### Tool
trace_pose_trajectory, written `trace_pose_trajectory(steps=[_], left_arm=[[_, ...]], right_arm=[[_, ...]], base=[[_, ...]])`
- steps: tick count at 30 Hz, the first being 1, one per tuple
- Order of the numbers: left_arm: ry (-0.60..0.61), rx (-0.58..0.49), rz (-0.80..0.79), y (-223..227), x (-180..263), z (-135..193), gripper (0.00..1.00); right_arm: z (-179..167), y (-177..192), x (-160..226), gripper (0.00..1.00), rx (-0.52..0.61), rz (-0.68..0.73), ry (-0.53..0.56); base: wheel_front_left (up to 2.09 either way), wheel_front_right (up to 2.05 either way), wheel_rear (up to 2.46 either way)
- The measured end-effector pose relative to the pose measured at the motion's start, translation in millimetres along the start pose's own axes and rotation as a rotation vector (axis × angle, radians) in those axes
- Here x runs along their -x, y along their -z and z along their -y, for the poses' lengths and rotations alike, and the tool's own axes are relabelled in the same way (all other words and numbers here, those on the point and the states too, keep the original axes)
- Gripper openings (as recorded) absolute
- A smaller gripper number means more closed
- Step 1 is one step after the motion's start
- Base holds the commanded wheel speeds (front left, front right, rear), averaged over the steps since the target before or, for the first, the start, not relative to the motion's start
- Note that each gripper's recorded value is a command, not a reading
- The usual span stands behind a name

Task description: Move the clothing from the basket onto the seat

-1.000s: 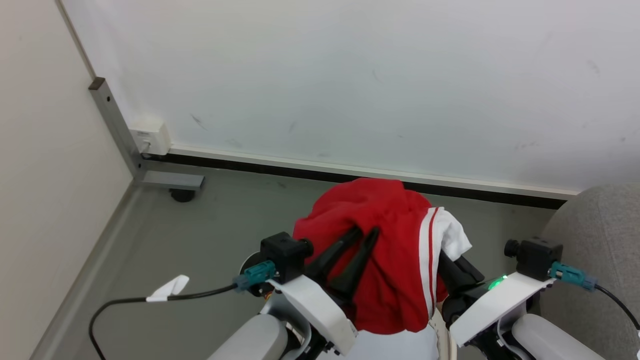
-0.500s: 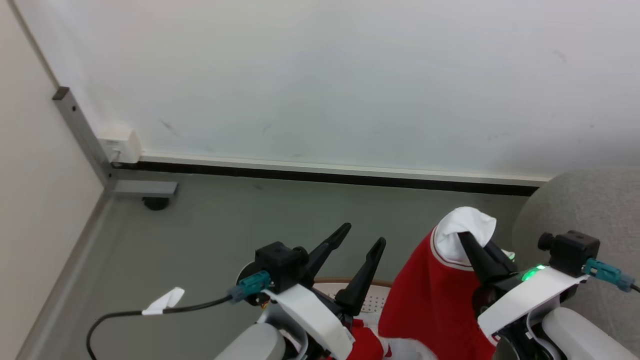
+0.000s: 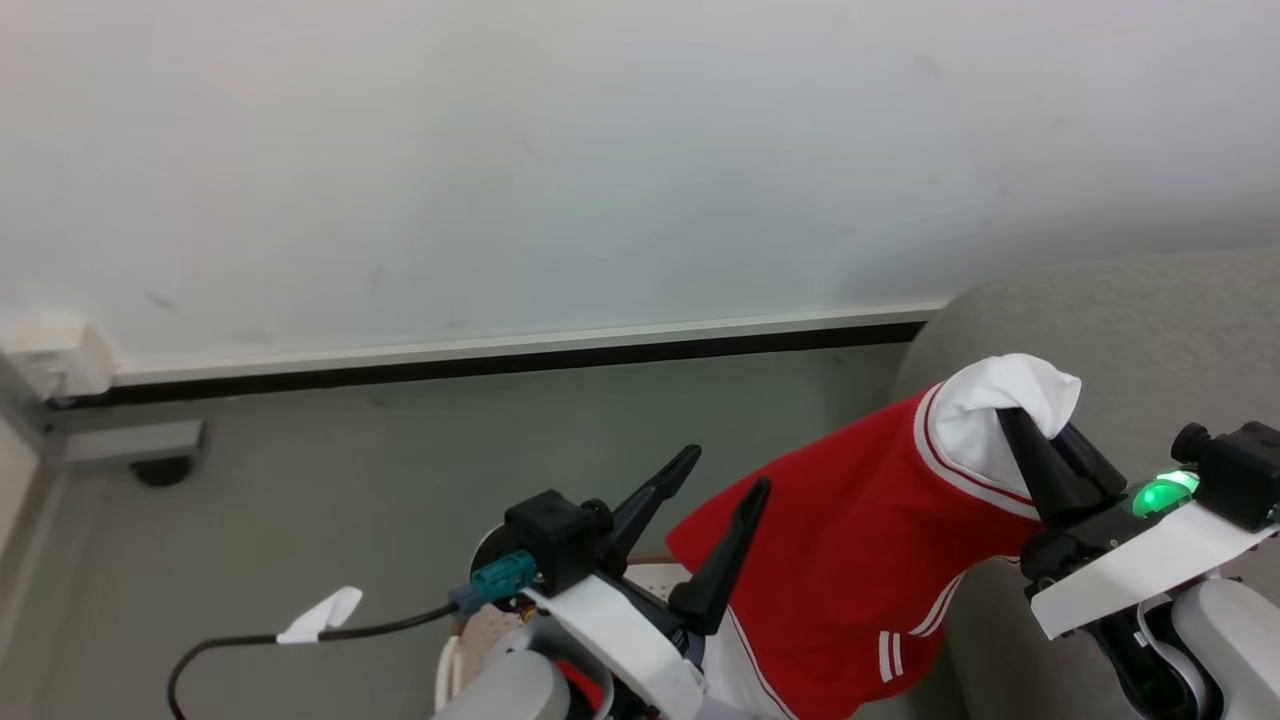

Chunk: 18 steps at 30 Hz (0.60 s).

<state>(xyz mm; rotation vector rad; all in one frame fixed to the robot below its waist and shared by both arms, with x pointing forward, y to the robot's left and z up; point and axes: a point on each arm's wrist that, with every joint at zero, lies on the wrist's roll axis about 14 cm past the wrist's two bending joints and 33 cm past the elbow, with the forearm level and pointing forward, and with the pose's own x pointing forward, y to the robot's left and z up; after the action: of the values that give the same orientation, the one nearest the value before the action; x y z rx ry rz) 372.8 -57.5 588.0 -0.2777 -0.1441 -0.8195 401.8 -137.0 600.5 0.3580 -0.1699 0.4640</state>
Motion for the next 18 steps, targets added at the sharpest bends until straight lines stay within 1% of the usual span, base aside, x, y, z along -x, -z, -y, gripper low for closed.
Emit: trace_pose_trajectory(steps=[10, 18], left_arm=[[0.157, 0.034, -0.027, 18, -28, 43, 1.0], [0.303, 0.047, -0.048, 32, -44, 83, 1.0]], right_arm=[[39, -32, 52, 0.0, 0.114, 0.057, 0.146], [61, -56, 92, 0.0, 0.157, 0.113, 0.265]], base=[[0.0, 0.0, 0.0], [0.0, 0.0, 0.0]])
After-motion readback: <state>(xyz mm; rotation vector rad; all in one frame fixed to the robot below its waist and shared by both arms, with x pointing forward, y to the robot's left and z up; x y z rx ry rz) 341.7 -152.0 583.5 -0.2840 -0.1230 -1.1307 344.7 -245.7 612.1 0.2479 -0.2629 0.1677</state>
